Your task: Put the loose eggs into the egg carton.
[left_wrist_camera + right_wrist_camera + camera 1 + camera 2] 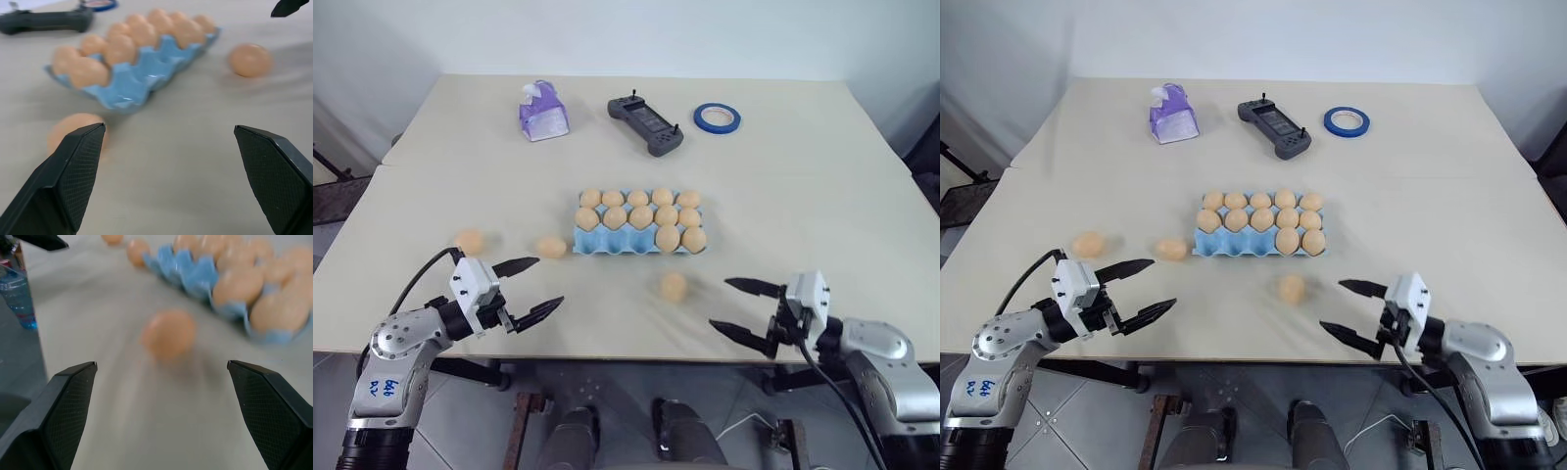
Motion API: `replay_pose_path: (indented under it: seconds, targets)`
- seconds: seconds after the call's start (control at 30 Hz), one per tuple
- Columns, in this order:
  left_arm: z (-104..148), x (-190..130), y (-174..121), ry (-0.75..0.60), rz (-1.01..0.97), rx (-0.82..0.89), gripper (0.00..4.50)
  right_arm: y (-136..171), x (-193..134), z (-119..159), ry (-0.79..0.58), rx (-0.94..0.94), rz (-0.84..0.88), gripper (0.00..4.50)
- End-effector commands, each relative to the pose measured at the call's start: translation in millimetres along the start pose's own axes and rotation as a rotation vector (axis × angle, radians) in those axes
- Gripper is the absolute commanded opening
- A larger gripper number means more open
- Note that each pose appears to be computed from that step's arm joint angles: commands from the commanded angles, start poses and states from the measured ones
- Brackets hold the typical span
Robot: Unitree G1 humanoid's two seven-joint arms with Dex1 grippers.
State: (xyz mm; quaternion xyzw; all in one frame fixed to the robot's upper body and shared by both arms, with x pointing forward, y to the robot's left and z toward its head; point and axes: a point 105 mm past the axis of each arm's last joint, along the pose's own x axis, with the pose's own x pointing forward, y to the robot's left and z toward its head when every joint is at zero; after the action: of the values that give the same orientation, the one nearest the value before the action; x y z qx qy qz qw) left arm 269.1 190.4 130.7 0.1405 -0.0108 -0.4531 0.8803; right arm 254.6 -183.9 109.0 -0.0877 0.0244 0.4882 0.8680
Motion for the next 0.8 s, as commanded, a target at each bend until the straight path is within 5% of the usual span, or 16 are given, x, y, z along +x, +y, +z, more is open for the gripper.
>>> replay_pose_path:
  seconds: [0.03,0.77,0.8]
  targets:
    - [0,-1,0,-0.011,-0.024,0.011,4.50,-11,-4,10,-0.041,-0.067,-0.057,4.47]
    - [2,6,-14,-0.052,-0.096,0.033,4.50,-13,103,0,0.002,-0.063,0.040,4.47]
    - [2,6,-14,-0.053,-0.091,0.034,4.50,-11,105,1,-0.003,-0.062,0.046,4.09]
